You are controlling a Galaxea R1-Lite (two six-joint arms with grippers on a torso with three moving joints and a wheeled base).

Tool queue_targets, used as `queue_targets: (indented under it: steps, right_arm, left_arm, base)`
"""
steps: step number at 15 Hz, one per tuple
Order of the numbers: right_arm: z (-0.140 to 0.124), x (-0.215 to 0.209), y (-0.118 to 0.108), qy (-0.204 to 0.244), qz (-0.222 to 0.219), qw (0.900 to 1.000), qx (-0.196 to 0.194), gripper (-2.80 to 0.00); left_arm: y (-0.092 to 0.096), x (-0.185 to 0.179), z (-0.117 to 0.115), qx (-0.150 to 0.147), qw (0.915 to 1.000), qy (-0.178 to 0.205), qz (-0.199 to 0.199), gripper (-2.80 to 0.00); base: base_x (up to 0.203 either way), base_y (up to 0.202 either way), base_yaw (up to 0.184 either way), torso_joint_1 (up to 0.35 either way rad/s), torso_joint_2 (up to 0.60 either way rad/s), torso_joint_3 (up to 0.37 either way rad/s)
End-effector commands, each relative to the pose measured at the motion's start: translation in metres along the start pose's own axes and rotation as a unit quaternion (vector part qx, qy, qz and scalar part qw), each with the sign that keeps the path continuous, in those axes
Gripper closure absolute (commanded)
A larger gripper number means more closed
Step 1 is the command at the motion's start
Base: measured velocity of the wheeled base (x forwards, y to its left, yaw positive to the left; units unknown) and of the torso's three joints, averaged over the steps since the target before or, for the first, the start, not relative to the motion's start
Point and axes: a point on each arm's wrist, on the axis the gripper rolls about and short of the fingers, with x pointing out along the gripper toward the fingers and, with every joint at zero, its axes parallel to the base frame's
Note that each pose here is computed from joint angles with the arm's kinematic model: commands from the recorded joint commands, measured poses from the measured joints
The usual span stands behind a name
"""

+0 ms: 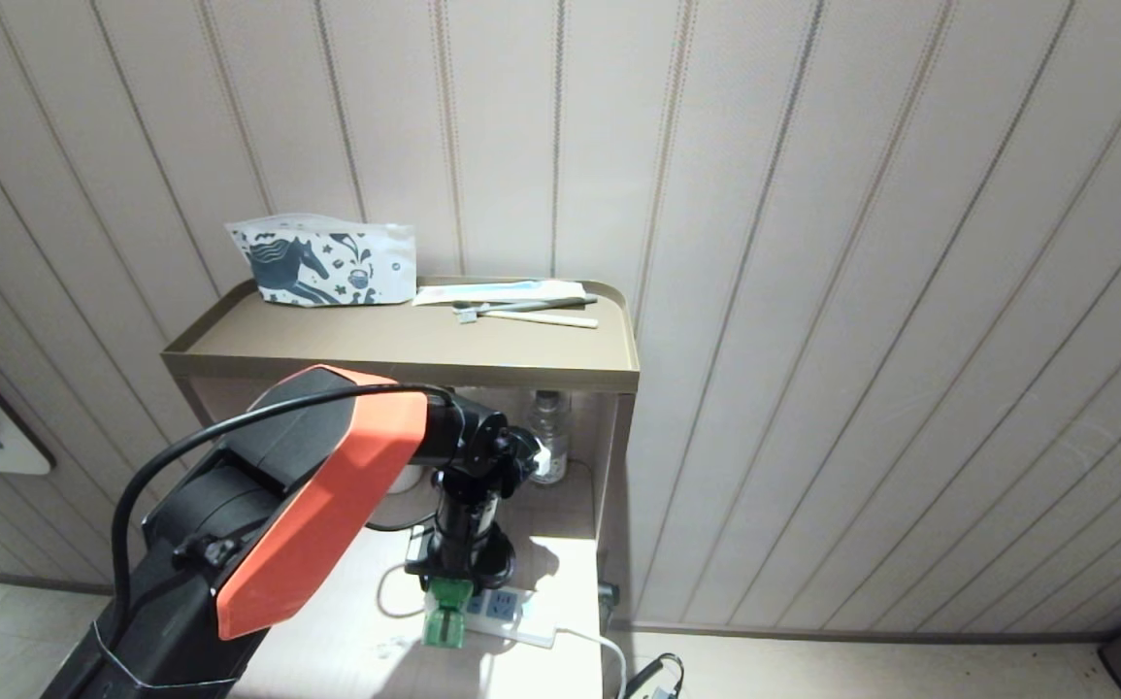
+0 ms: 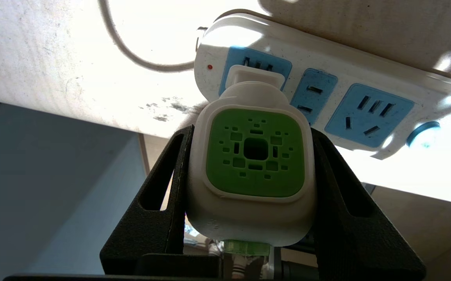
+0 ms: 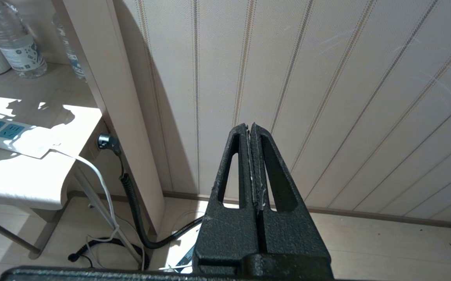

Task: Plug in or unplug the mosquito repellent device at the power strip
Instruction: Insert the plug into the socket

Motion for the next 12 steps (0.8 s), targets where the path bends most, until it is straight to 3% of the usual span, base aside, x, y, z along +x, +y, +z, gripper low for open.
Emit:
queue_targets:
  steps: [1, 12]
  right_arm:
    - [-0.0001, 0.0000, 0.0000, 0.000, 0.000, 1.000, 0.000, 0.00]
    - [-0.0001, 0.0000, 0.0000, 0.000, 0.000, 1.000, 0.000, 0.00]
  left_arm:
    - [0.0000, 0.0015, -0.0009, -0.001, 1.0000, 0.003, 0.004, 0.00]
    - [0.0014, 0.0030, 0.0065, -0.013, 0.9996, -0.020, -0.013, 0.00]
  base:
    - [0.000, 0.000, 0.000, 0.000, 0.00, 0.000]
    - [0.000, 0.000, 0.000, 0.000, 0.00, 0.000]
